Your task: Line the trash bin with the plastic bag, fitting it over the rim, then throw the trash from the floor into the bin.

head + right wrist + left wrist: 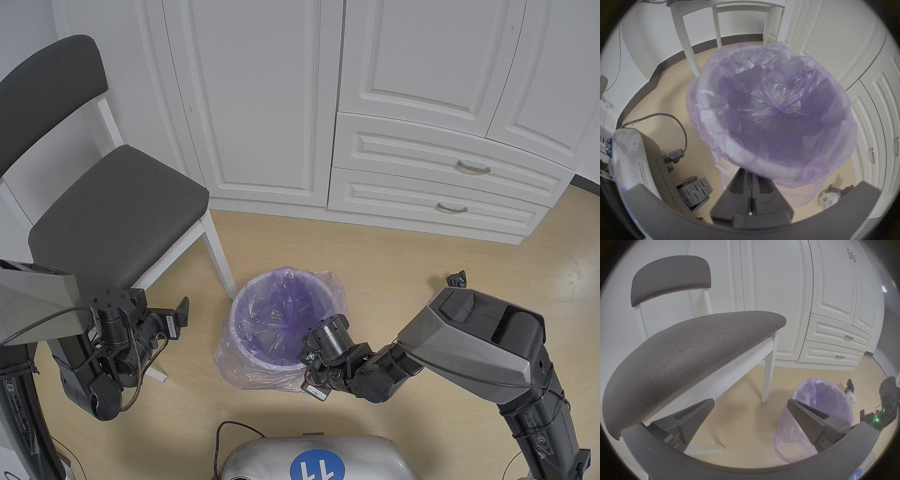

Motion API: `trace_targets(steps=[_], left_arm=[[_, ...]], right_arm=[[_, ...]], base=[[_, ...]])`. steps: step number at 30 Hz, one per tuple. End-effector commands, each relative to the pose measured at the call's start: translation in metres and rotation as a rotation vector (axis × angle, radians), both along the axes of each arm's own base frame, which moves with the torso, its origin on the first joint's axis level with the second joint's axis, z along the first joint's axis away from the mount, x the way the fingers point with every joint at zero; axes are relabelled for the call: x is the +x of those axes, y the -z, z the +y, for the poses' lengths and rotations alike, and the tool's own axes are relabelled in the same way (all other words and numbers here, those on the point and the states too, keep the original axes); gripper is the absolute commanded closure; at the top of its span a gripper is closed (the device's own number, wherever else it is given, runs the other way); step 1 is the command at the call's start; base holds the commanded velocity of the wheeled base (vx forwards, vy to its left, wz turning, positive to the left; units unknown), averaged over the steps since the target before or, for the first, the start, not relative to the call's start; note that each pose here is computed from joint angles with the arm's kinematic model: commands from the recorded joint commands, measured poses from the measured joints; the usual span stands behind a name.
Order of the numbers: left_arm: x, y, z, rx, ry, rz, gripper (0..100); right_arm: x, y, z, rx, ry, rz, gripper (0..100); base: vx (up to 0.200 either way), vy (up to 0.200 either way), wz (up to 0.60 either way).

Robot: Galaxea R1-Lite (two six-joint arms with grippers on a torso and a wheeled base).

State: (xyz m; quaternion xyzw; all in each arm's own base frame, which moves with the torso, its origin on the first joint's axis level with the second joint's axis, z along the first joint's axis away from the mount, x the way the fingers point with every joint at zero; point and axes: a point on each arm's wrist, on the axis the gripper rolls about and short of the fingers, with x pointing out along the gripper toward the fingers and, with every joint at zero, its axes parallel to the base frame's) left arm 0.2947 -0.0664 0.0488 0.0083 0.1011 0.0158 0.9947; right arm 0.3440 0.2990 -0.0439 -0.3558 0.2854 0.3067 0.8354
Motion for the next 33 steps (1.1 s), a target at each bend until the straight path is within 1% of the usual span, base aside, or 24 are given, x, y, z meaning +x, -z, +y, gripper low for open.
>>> trace_targets(steps=[1, 2, 3, 6, 11, 21, 22, 25, 28, 31, 32, 33], left_arm=[[0.000, 0.002, 0.000, 0.001, -0.001, 0.006, 0], [0.000, 0.002, 0.000, 0.001, -0.001, 0.006, 0], [0.001, 0.002, 0.000, 0.001, -0.001, 0.005, 0], [0.001, 0.002, -0.001, 0.001, 0.000, 0.005, 0], [0.001, 0.002, 0.000, 0.001, -0.001, 0.005, 0], [0.002, 0.003, 0.000, 0.001, -0.001, 0.006, 0], [0.002, 0.003, 0.000, 0.001, -0.001, 0.006, 0], [0.002, 0.003, 0.000, 0.002, -0.001, 0.008, 0], [0.002, 0.003, 0.000, 0.001, -0.001, 0.006, 0], [0.001, 0.001, 0.000, 0.000, -0.001, 0.000, 0], [0.001, 0.001, 0.000, 0.000, -0.001, 0.000, 0], [0.001, 0.000, 0.001, 0.000, -0.003, -0.001, 0]], right_arm=[[0.003, -0.004, -0.009, 0.002, 0.019, -0.001, 100], [0.003, -0.004, -0.009, 0.002, 0.019, -0.001, 100], [0.005, -0.002, -0.017, 0.010, 0.033, -0.006, 100], [0.006, 0.002, -0.020, 0.011, 0.040, -0.002, 100], [0.011, 0.013, -0.029, -0.008, 0.057, 0.018, 100], [0.013, 0.014, -0.030, -0.002, 0.060, 0.020, 100], [0.013, 0.014, -0.030, -0.001, 0.060, 0.019, 0], [0.010, 0.004, -0.029, 0.014, 0.059, 0.011, 0], [-0.003, -0.024, -0.034, 0.041, 0.056, -0.005, 0], [-0.018, -0.051, -0.043, 0.049, 0.045, -0.021, 0], [-0.021, -0.055, -0.045, 0.049, 0.044, -0.022, 0], [-0.029, -0.067, -0.051, 0.051, 0.043, -0.026, 0]], base=[[0.000, 0.000, 0.00], [0.000, 0.000, 0.00], [0.000, 0.000, 0.00], [0.000, 0.000, 0.00], [0.000, 0.000, 0.00], [0.000, 0.000, 0.00], [0.000, 0.000, 0.00], [0.000, 0.000, 0.00], [0.000, 0.000, 0.00], [0.000, 0.000, 0.00], [0.000, 0.000, 0.00], [0.000, 0.000, 0.00]])
